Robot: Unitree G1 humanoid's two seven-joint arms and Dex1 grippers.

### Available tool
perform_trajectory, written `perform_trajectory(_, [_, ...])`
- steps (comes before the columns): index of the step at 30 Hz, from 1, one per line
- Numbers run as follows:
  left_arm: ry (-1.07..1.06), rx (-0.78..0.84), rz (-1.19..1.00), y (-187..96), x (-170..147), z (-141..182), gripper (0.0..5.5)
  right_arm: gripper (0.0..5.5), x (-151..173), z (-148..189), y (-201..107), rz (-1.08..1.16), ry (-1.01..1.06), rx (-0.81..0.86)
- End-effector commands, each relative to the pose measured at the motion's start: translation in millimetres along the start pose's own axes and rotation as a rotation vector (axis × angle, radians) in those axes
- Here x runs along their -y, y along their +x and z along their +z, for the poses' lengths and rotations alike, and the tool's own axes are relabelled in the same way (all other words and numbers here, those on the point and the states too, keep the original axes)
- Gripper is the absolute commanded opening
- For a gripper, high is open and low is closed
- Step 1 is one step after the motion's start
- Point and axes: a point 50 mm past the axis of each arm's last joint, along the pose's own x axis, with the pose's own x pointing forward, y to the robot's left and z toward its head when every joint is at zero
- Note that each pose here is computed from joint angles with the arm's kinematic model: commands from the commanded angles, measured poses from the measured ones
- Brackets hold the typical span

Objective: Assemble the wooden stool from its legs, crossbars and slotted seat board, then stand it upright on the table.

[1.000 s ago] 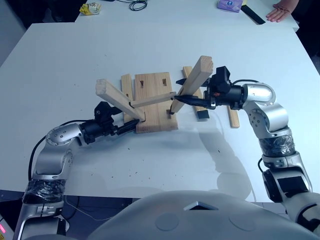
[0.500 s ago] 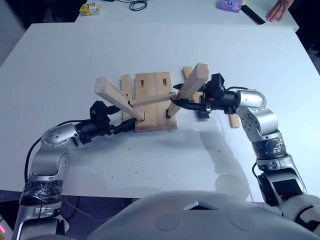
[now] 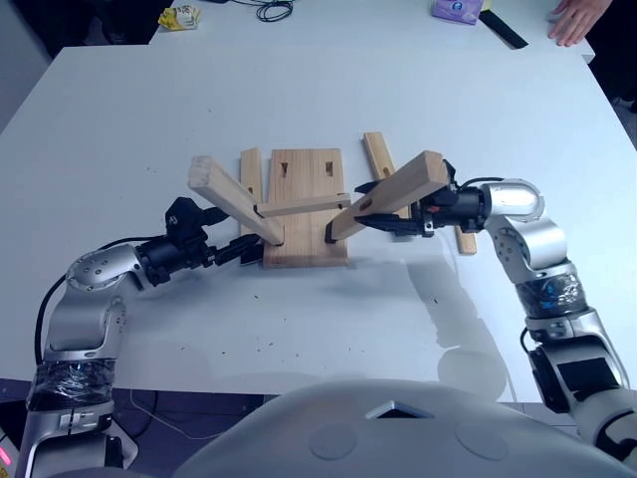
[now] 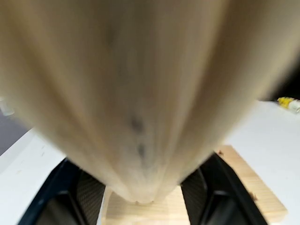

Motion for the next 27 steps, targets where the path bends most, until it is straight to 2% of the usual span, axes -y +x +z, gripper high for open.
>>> perform_trajectory(1, [-0.002,0.000,0.017,-4,2,0,3.78,2.01,-2,-9,-8,0.042,0.059,-0.102])
perform_trajectory(6, [0.001,0.009,0.035,-5,4,0,3.78,2.01,-6,-3,-7,0.067,0.069,-0.119])
perform_trajectory(13, [0.033,0.072,0.023,-4,17,16,3.78,2.01,-9,-5,-4,-0.024,0.051,-0.230])
perform_trajectory(21, [0.084,0.132,0.021,-3,31,33,3.78,2.01,-4,16,2,0.032,0.044,-0.233])
perform_trajectory(27, [0.119,0.148,0.021,-3,32,43,3.78,2.01,-3,19,6,0.097,0.064,-0.237])
